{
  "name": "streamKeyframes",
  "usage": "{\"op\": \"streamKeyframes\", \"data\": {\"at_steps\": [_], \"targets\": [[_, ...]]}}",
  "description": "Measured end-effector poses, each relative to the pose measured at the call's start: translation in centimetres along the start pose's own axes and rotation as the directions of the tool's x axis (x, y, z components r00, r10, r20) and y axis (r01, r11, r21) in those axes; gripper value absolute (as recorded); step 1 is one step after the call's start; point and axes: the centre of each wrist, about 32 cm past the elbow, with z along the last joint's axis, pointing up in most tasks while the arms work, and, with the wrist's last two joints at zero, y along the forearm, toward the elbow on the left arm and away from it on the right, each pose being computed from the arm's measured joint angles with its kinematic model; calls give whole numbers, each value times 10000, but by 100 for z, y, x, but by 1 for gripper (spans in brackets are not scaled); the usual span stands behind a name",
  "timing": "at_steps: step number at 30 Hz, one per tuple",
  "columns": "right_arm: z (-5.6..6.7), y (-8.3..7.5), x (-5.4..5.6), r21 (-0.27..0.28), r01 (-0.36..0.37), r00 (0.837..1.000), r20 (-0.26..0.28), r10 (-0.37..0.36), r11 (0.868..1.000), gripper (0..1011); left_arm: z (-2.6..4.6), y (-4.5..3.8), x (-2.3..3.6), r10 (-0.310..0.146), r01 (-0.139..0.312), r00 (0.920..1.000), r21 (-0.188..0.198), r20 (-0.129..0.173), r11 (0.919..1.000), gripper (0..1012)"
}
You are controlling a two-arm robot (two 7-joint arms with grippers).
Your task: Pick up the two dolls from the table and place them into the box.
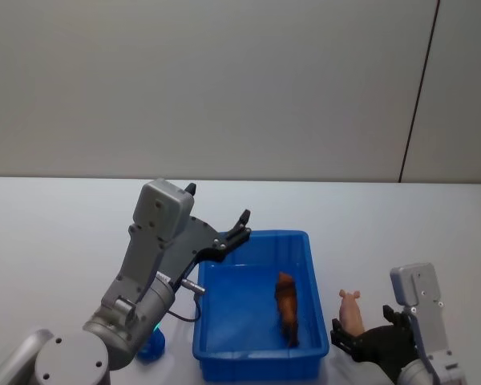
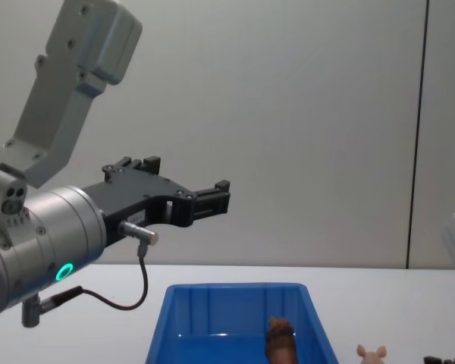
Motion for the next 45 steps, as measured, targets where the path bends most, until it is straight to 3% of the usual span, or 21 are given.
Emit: {"op": "streamKeyframes", "data": {"at_steps": [9, 21, 27, 39, 45], "targets": [[-49, 63, -11, -61, -123, 9999, -12, 123, 9999, 977, 0, 0, 0, 0, 0, 10000, -1, 0, 10000, 1001], [-87, 110, -22, -352, -173, 9998, -59, 172, 9992, 641, 0, 0, 0, 0, 0, 10000, -1, 0, 10000, 1001], [-75, 100, -21, -386, -57, 10000, -40, 55, 9992, 422, 0, 0, 0, 0, 0, 10000, -1, 0, 10000, 1001], [-12, 51, 0, -140, 282, 9996, 93, -281, 9995, 386, 0, 0, 0, 1, -1, 10000, 0, 0, 10000, 1001], [55, 19, 16, 357, 355, 9991, 207, -362, 9987, 387, 0, 0, 0, 1, -1, 10000, 0, 0, 10000, 1001]]}}
